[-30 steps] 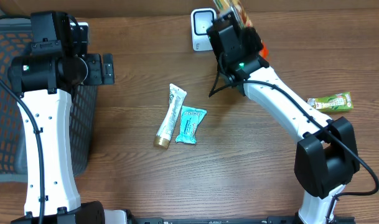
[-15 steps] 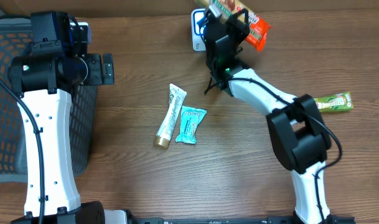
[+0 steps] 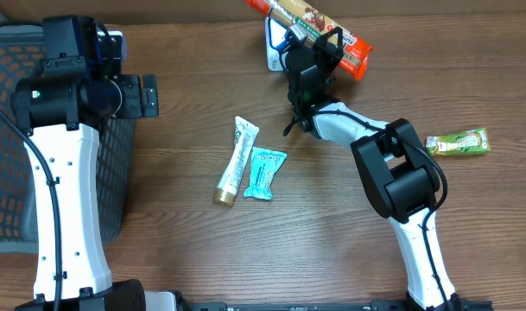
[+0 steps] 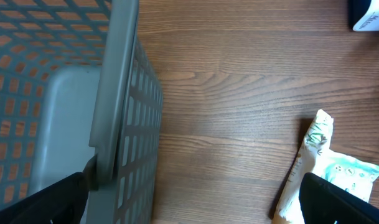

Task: Scan the item barcode
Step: 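Carry the spaghetti pack to the barcode scanner with right gripper, then move the spaghetti pack to the right side and release it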

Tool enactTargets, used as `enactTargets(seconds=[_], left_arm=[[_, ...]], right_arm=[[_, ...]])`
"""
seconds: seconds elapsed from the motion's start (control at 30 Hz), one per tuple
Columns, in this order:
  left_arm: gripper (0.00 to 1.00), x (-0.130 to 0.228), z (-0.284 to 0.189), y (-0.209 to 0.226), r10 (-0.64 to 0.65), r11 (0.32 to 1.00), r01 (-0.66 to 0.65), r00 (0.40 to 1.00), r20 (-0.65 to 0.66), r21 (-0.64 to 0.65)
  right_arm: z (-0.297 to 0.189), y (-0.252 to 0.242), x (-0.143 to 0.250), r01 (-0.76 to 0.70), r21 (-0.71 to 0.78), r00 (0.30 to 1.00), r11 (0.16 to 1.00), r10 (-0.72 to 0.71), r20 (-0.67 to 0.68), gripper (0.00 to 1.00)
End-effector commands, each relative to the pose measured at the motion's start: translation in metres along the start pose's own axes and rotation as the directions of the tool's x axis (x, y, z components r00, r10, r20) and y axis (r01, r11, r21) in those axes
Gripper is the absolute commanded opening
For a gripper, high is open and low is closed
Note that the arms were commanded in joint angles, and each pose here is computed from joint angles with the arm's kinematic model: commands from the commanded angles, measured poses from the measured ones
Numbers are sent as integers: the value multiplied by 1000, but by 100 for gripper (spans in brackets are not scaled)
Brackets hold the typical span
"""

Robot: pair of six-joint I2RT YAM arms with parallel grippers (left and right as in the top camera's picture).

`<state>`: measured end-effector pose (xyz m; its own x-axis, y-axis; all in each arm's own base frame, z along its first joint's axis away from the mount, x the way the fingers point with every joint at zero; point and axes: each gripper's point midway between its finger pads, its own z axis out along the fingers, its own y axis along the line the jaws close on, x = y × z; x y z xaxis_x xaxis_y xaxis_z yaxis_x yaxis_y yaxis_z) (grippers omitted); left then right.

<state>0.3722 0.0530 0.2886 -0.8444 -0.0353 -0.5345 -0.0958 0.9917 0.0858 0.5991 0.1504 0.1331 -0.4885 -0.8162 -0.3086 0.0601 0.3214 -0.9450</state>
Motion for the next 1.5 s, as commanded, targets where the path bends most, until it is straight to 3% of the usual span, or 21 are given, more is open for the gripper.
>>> enactTargets(seconds=[0.0,0.53,0.7,0.97,1.1,1.23,1.37,1.47], left_arm=[[100,-3,1,1,11,1000,-11,1000,3,6],[99,-3,1,1,11,1000,-11,1000,3,6],[100,-3,1,1,11,1000,-11,1000,3,6],[100,-3,1,1,11,1000,-11,1000,3,6],[100,-3,1,1,11,1000,-11,1000,3,6],[100,-3,1,1,11,1000,-11,1000,3,6],[100,-3,1,1,11,1000,-11,1000,3,6],[100,-3,1,1,11,1000,-11,1000,3,6]], right_arm=[[3,-26,-10,-102,46,995,994,102,16,4],[16,-1,-2,-78,15,997,997,78,30,4],[1,-53,-8,-312,192,950,931,308,48,4],[-21,-129,-17,-411,224,910,884,410,55,4],[-37,-163,-19,-459,143,888,877,457,47,4],[-62,-183,-21,-489,-72,868,869,493,51,4],[-93,-206,-8,-616,-245,773,749,635,-5,4],[-113,-212,14,-762,-342,622,549,768,-154,4]])
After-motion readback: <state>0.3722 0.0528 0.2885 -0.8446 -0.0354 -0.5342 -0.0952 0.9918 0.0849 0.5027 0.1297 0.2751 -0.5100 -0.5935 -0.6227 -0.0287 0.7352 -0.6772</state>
